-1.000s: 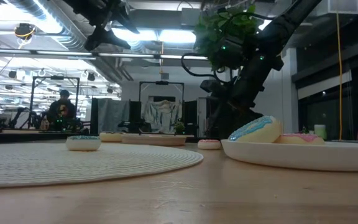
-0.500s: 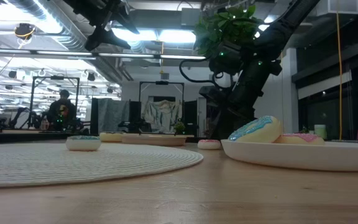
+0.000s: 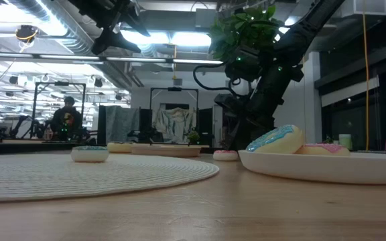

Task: Pick & Place donuts
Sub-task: Put the small pink donut on the brown plate

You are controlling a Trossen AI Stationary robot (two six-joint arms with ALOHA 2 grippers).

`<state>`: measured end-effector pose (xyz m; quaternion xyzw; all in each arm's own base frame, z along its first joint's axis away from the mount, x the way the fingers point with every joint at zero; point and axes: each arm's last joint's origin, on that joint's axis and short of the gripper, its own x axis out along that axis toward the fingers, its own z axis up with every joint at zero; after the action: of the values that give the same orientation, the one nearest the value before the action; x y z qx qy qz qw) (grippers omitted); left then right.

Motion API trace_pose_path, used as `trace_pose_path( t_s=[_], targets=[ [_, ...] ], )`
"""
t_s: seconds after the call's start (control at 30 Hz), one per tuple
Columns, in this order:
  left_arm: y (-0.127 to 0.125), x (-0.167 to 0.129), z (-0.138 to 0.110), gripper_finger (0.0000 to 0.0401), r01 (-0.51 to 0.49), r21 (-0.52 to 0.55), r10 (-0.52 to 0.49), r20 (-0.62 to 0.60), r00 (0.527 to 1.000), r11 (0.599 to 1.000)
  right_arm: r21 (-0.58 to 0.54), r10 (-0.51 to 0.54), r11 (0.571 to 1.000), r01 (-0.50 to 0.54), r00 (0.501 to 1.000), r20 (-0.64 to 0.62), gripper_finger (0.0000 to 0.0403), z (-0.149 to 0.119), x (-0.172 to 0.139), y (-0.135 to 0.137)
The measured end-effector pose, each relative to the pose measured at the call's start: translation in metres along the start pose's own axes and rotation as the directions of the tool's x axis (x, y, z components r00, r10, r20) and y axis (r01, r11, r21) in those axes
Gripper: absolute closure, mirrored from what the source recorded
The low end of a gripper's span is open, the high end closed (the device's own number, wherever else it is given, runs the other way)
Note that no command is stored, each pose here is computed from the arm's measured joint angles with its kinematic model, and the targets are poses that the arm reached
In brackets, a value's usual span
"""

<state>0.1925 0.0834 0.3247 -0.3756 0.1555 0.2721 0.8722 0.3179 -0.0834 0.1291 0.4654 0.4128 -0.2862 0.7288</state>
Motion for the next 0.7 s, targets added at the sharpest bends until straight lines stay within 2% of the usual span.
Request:
trace_pose_path(
  t_s=[0.37, 0.7],
  targets=[
    [0.0005, 0.0, 0.0004, 0.0203, -0.018, -0.002, 0.018, 0.016, 1.0, 1.0, -0.011, -0.009, 1.0, 0.009, 1.0, -0.002, 0.0271, -0.0004, 0.0006, -0.0011],
    [0.0005, 0.0, 0.0004, 0.0203, -0.016, -0.008, 0.017, 0.014, 1.0, 1.0, -0.021, 0.057, 0.998, -0.057, 0.998, 0.023, 0.0308, 0.0025, 0.0014, 0.0043]
  ],
)
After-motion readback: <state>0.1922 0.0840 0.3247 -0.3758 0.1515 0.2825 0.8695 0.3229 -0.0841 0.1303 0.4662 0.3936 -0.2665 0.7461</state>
